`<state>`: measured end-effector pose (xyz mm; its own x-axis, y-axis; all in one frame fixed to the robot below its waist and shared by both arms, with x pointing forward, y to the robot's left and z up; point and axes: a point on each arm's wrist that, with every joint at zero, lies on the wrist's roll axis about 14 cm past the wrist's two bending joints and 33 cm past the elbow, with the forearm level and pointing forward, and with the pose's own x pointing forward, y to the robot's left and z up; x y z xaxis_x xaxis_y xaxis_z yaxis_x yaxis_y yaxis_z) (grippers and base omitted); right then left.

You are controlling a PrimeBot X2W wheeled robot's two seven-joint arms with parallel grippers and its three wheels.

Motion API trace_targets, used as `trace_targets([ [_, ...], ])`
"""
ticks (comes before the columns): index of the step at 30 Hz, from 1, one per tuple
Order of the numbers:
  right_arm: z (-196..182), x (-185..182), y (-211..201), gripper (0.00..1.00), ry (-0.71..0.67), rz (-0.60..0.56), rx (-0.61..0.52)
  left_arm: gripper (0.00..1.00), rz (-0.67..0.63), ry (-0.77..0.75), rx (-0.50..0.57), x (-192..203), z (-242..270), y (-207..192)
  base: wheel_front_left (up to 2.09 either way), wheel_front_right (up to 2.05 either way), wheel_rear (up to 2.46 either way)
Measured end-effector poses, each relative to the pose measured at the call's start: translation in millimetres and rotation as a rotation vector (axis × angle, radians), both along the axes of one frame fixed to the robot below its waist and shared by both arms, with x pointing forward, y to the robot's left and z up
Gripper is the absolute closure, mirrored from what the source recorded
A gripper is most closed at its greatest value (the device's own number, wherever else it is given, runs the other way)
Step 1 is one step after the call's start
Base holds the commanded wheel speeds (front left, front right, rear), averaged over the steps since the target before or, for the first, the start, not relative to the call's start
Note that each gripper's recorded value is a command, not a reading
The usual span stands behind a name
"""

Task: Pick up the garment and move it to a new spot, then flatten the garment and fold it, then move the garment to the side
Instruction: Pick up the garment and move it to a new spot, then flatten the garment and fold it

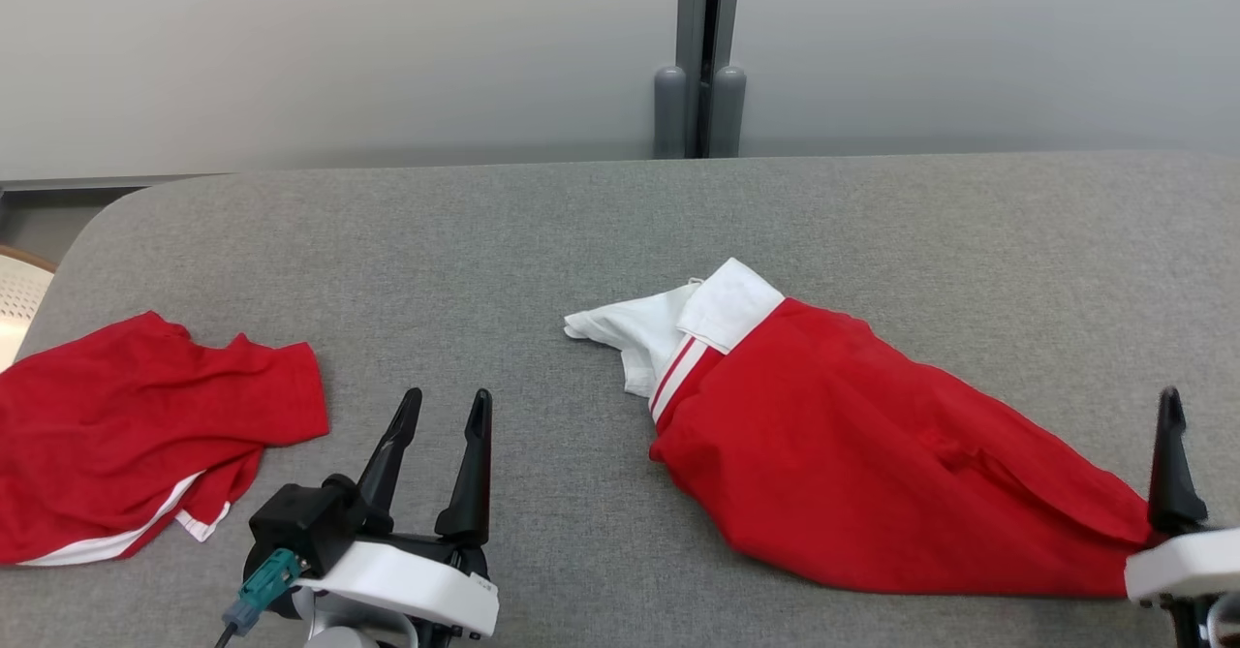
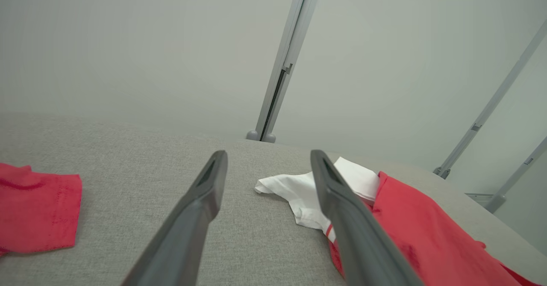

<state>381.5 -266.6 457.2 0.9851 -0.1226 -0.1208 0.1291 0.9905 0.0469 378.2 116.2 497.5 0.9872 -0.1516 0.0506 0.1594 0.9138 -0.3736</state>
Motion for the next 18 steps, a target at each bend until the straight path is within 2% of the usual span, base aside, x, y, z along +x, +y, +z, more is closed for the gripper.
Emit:
trace_targets([
  [4, 53, 27, 47, 0.00, -0.195, 0.126, 0.019, 0.00, 0.027, -0.016, -0.007, -4, 6, 9, 0.00, 0.00, 0.00],
  [9, 100, 35, 115, 0.00, -0.352, 0.315, 0.064, 0.00, 0.053, -0.061, -0.021, -9, 21, 17, 0.00, 0.00, 0.00],
  [13, 101, 30, 156, 0.00, -0.357, 0.431, 0.075, 0.00, 0.076, -0.073, -0.028, -14, 25, 25, 0.00, 0.00, 0.00],
  [18, 90, 32, 182, 0.00, -0.313, 0.501, 0.058, 0.00, 0.101, -0.061, -0.027, -23, 21, 33, 0.00, 0.00, 0.00],
])
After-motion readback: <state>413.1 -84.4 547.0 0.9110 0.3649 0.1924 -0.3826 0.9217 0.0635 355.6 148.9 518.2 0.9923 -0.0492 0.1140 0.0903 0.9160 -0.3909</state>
